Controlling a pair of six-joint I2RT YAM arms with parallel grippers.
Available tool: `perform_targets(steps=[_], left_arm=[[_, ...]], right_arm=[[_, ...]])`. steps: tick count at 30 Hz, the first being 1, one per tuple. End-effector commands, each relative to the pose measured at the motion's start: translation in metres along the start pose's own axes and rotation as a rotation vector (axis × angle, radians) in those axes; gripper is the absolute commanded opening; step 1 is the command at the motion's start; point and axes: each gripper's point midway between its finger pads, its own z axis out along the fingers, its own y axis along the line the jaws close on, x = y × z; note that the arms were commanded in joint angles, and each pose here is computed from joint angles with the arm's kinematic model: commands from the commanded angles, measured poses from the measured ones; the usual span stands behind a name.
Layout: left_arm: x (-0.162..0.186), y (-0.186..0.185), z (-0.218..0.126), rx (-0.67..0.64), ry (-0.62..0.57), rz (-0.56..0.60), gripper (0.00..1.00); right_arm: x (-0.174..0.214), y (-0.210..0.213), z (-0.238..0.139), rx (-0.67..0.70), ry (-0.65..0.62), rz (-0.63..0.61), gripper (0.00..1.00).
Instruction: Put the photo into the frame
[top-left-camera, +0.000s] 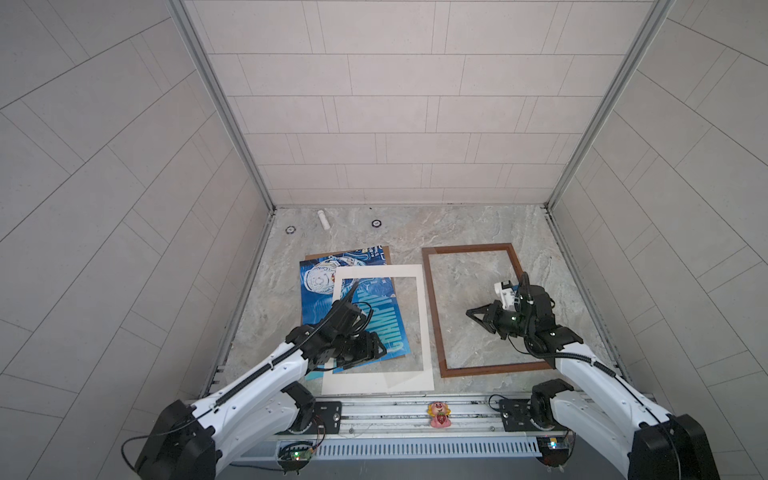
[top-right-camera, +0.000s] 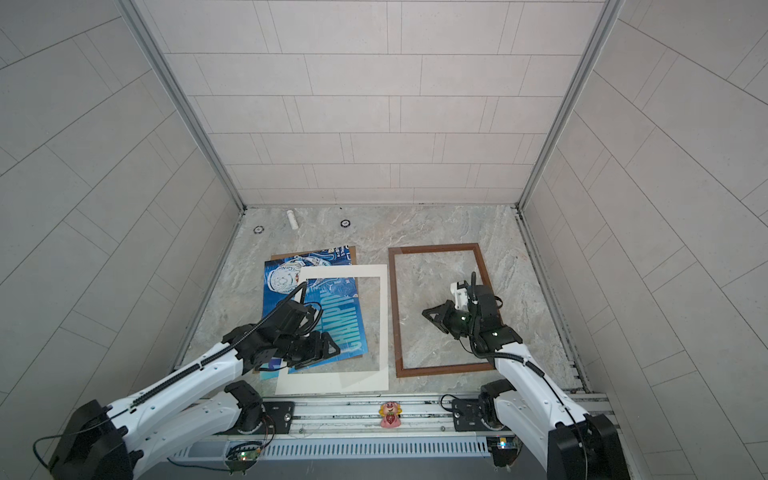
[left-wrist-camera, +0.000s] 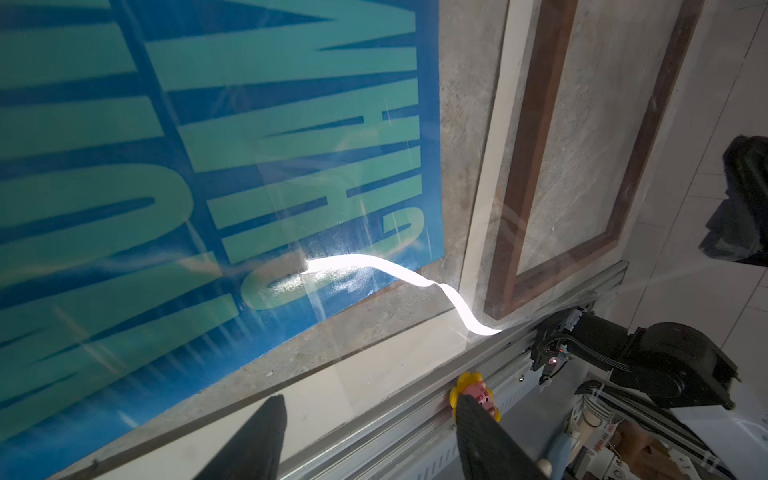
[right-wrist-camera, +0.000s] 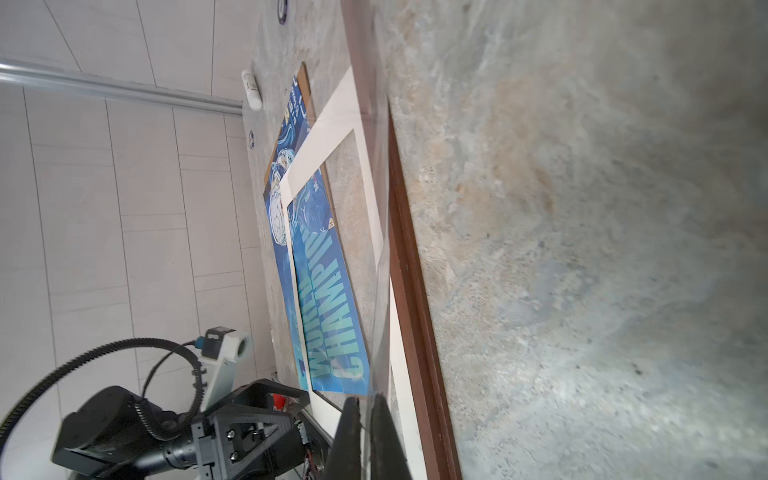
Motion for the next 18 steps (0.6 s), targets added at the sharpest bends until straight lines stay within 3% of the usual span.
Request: perform_targets(steps=[1,7,15,18], left_arm=[[0.002,-0.013,0.005,0.108,0.001,-0.057,0.73],[0.010,0.001,0.016,0.096,0.019,-0.097,0.74],[0.009,0.020,0.025,0.014,0.008,-0.104,0.74],[0.006,0.017,0.026,0.027,-0.004,-0.090,0.74]], right_arm=[[-0.003,0.011,-0.004,-0.065,-0.008,0.108,0.00],[-0.007,0.025,0.000,-0.147,0.005,0.174,0.00],[0.005,-0.007,-0.004,0.073,0.052,-0.013,0.00],[0.006,-0.028,-0.008,0.202,0.068,-0.104,0.13]])
